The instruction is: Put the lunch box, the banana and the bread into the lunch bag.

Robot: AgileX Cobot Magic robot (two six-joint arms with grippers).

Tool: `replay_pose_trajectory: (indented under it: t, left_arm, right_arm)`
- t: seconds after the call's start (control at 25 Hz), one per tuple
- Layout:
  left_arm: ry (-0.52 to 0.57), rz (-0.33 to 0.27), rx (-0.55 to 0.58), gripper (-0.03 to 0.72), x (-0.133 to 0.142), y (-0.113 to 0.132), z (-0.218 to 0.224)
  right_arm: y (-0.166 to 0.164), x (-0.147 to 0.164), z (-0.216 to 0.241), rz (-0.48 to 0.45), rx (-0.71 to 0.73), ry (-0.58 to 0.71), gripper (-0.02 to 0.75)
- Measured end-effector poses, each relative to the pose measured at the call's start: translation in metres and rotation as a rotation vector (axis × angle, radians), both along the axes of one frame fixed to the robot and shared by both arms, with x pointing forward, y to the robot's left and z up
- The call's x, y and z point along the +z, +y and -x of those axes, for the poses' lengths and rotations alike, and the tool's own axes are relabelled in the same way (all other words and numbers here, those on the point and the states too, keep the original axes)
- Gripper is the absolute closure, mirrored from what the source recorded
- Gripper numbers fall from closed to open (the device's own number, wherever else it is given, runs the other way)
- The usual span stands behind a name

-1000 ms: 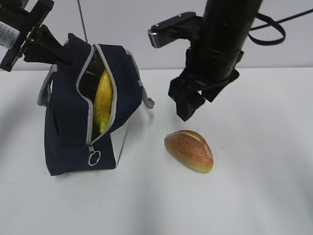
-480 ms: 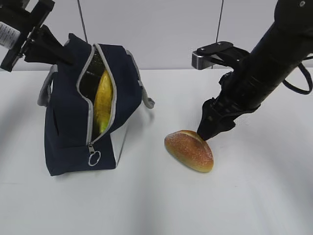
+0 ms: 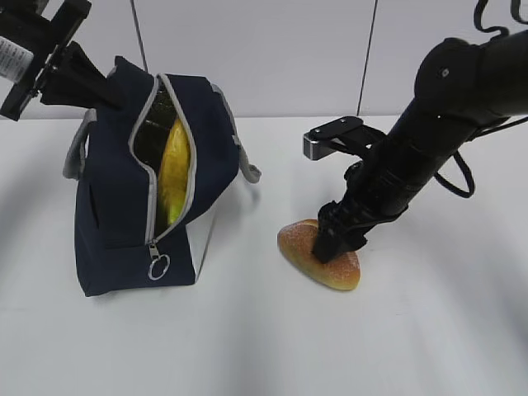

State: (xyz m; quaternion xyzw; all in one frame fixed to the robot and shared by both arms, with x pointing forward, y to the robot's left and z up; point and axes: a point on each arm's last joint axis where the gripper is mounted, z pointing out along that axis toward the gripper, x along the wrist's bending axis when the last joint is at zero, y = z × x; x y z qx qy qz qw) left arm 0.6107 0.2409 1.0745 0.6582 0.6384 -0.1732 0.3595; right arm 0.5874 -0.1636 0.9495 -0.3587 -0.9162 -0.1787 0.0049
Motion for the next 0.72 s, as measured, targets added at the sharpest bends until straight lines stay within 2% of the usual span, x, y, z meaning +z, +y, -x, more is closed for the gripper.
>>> replay_pose_trajectory:
  t: [0.32, 0.56, 0.72]
  left_arm:
    - [0.000, -0.001, 0.000, 0.691, 0.000, 0.000, 0.000]
    - [0.000, -0.002, -0.001, 0.691, 0.000, 0.000, 0.000]
    - [0.000, -0.003, -0.001, 0.691, 0.000, 0.000, 0.000]
  right_arm:
    - [0.013, -0.027, -0.014, -0.004, 0.020, 0.010, 0.097]
    - [0.015, -0.024, -0.019, -0.009, 0.028, 0.004, 0.297]
    - [0.014, -0.024, -0.016, 0.000, 0.051, 0.044, 0.323]
